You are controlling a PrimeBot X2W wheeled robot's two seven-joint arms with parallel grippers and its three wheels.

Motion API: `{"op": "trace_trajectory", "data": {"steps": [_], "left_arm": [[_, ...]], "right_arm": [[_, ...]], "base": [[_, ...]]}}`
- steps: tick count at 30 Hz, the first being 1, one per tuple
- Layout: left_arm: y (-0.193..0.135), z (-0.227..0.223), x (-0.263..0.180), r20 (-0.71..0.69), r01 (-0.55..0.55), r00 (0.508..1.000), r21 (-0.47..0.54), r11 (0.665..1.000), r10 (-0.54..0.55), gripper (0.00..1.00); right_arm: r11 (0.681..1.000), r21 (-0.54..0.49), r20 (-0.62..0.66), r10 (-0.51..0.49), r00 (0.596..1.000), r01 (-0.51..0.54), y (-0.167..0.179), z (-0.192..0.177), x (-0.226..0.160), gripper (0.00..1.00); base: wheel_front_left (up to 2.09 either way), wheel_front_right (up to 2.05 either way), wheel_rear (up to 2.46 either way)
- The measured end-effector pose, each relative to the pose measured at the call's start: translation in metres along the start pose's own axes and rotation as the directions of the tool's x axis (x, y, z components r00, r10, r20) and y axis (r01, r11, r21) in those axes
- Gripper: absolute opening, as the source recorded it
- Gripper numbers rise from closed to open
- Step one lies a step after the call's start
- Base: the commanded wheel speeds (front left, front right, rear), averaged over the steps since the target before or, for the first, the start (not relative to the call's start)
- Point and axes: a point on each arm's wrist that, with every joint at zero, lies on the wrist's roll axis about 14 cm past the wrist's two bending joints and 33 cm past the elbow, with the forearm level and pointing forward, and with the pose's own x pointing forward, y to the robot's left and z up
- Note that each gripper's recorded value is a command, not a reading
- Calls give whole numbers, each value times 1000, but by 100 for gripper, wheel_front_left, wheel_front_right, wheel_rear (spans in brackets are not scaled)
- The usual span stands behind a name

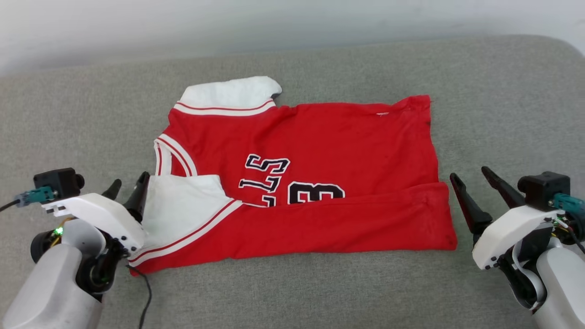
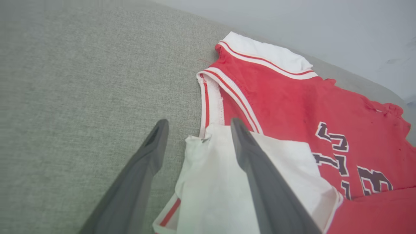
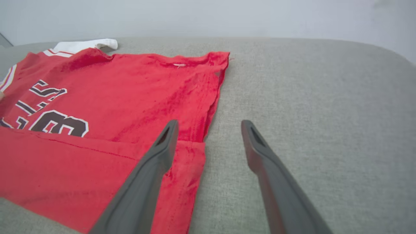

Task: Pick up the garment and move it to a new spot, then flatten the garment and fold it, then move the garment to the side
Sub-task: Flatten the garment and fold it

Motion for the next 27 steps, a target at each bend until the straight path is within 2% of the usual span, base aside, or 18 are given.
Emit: {"op": "trace_trajectory", "data": {"steps": [4, 8, 12, 13, 14, 18, 22, 23, 27], "left_arm": [[-1, 25, -7, 28, 12, 1000, 44, 999, -13, 100], [-5, 38, -14, 5, 37, 999, 83, 996, -37, 100], [-5, 43, -26, -146, 71, 988, 160, 985, -47, 100], [-5, 43, -26, -146, 71, 988, 160, 985, -47, 100], [-3, 36, -30, -234, 83, 971, 177, 981, -40, 100], [8, 13, -39, -415, 78, 910, 176, 981, 2, 100], [19, -14, -46, -565, 48, 824, 148, 988, 44, 100], [19, -32, -49, -629, 48, 777, 123, 991, 40, 100], [14, -59, -49, -699, 46, 715, 69, 997, 15, 100]], "right_arm": [[1000, -7, 112, -24, 993, 25, -3, 20, -15, 100], [999, -3, 165, -47, 985, 48, -5, 28, -30, 100], [997, 4, 216, -72, 974, 72, -4, 36, -48, 100], [997, 4, 216, -72, 974, 72, -4, 36, -48, 100], [997, 7, 227, -80, 971, 80, -3, 38, -53, 100], [997, 19, 227, -83, 970, 81, 3, 38, -55, 100], [997, 26, 233, -83, 969, 79, 6, 41, -51, 100], [996, 37, 223, -84, 971, 78, 8, 38, -48, 100], [995, 43, 192, -92, 977, 85, 6, 29, -42, 100]], "base": [[0, 0, 0], [0, 0, 0], [0, 0, 0], [0, 0, 0], [0, 0, 0], [0, 0, 0], [0, 0, 0], [0, 0, 0], [0, 0, 0]]}}
